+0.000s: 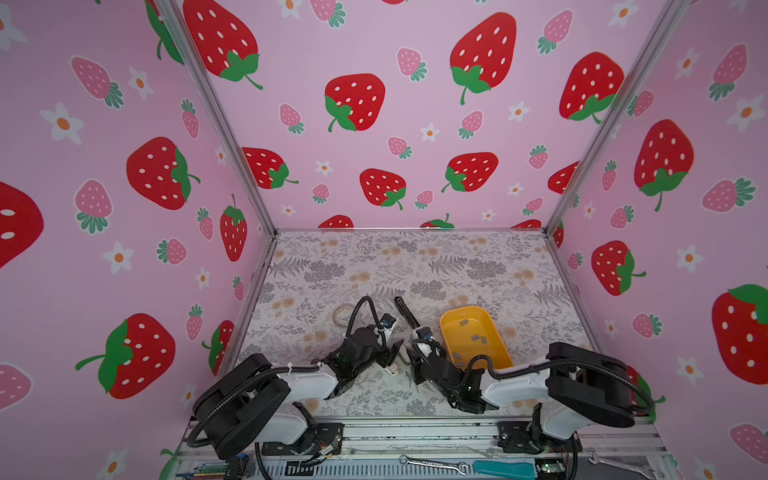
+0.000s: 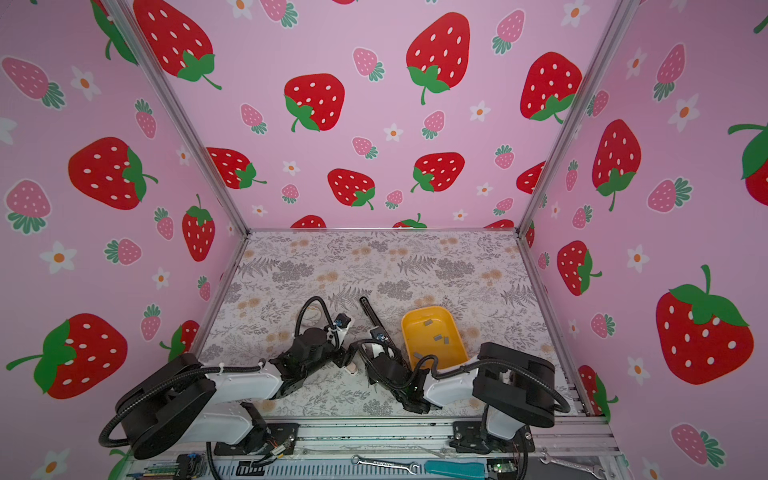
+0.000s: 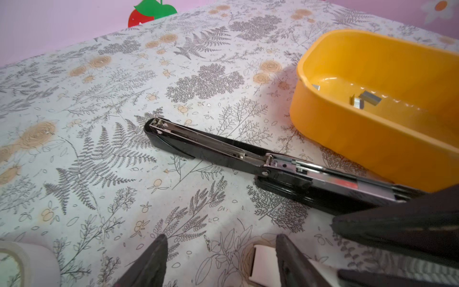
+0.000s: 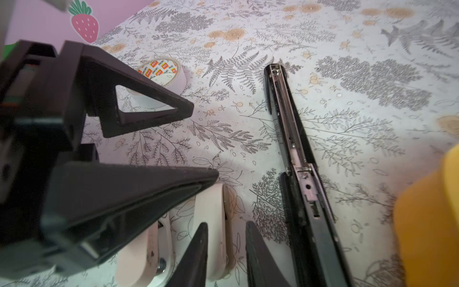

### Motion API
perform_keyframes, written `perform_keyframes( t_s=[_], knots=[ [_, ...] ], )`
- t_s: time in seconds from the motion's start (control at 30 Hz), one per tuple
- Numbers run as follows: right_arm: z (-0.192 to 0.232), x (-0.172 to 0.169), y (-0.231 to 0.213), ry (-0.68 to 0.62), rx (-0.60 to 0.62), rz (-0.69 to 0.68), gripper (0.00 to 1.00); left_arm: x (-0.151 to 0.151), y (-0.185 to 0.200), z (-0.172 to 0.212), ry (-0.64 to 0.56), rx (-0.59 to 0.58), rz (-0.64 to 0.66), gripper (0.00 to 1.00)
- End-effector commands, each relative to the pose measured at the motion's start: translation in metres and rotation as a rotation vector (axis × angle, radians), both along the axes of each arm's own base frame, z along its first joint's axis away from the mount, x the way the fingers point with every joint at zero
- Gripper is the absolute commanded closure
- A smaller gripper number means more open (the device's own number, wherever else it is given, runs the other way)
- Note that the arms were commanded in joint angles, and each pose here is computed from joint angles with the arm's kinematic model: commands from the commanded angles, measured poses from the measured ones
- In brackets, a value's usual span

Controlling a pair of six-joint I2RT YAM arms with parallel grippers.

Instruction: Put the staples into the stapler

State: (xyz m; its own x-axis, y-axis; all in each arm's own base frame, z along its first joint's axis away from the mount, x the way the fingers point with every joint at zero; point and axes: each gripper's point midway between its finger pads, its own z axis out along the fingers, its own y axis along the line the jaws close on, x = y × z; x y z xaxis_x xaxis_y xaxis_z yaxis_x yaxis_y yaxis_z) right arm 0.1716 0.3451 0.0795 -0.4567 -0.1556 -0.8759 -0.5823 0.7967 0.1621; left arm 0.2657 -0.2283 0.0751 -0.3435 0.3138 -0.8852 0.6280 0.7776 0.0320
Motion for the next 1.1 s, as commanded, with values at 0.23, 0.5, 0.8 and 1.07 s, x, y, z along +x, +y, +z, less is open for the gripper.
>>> perform_keyframes(
  t_s=[0.23, 0.5, 0.8, 1.07],
  knots=[
    [0.008, 0.009, -0.045, 0.013, -0.091, -0.132, 0.53, 0.003, 0.025, 0.036, 0.027, -0.067, 0.170, 0.24],
    [-0.008, 0.016, -0.055, 0.062, -0.145, -0.179, 0.33, 0.003, 0.035, 0.041, 0.031, -0.059, 0.218, 0.23],
    [-0.028, 0.023, -0.068, 0.102, -0.186, -0.227, 0.05, 0.002, 0.037, 0.042, 0.028, -0.067, 0.227, 0.22],
    [-0.035, 0.027, -0.058, 0.104, -0.216, -0.209, 0.23, 0.007, 0.040, 0.043, 0.059, -0.079, 0.278, 0.20]
  ],
)
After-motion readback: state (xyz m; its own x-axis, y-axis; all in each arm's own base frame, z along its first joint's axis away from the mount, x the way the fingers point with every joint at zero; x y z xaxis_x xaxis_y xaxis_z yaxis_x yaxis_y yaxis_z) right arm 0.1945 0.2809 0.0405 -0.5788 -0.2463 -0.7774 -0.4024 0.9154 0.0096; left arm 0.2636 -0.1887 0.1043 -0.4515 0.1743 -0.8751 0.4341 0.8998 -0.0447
